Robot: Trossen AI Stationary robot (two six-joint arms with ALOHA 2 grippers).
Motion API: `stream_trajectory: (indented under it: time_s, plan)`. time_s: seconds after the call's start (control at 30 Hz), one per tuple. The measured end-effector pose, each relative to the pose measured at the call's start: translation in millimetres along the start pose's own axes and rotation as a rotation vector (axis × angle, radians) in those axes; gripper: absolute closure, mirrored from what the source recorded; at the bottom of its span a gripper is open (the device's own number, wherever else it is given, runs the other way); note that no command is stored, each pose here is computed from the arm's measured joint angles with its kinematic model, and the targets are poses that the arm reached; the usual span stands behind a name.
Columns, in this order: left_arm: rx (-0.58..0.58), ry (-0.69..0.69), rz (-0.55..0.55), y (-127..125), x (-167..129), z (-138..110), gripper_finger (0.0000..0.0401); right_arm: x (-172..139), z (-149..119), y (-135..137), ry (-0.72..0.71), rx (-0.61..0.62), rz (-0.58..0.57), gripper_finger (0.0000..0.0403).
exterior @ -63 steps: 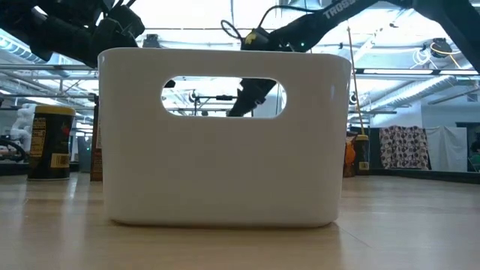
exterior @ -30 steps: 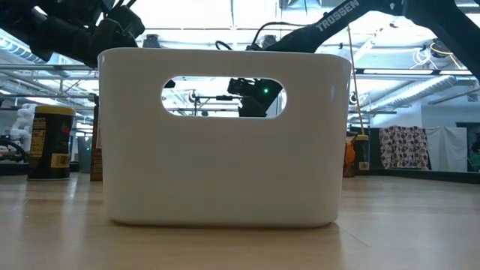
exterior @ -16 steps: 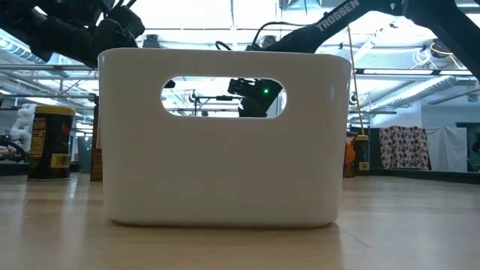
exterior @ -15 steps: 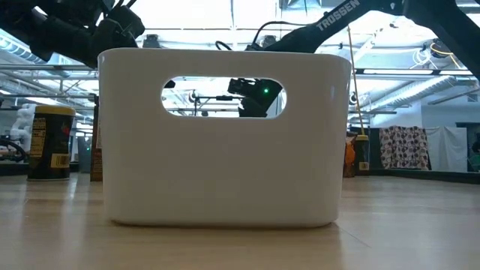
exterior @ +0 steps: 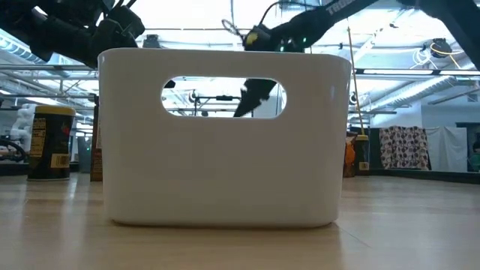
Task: Sort spices by type
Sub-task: Put the bottom right brown spice pack into the bottom white bin
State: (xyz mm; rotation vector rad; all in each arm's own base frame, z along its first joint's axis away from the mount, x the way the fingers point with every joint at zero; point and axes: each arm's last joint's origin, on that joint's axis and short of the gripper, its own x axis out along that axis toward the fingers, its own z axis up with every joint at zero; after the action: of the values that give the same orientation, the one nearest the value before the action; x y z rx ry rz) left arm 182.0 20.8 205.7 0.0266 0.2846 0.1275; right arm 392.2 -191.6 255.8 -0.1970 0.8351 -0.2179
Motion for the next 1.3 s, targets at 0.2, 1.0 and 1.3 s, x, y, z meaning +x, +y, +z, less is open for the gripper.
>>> stream_trajectory:
  time_s: [0.2,1.0,1.3]
  plan:
    - [-0.006,-0.012,-0.001,-0.1,0.0,1.2,0.0079,-37.3,15.8,15.5,-0.031,0.051,0.027,0.0112]
    - [-0.380,0.022,-0.151,-4.3,-0.3,3.1,0.0079,-117.9,17.5,222.2,0.208,0.003,0.331,0.0112]
    - [-0.426,0.024,-0.354,-19.1,-4.4,37.3,0.0079,-122.3,-10.6,289.5,0.151,-0.047,0.304,0.0112]
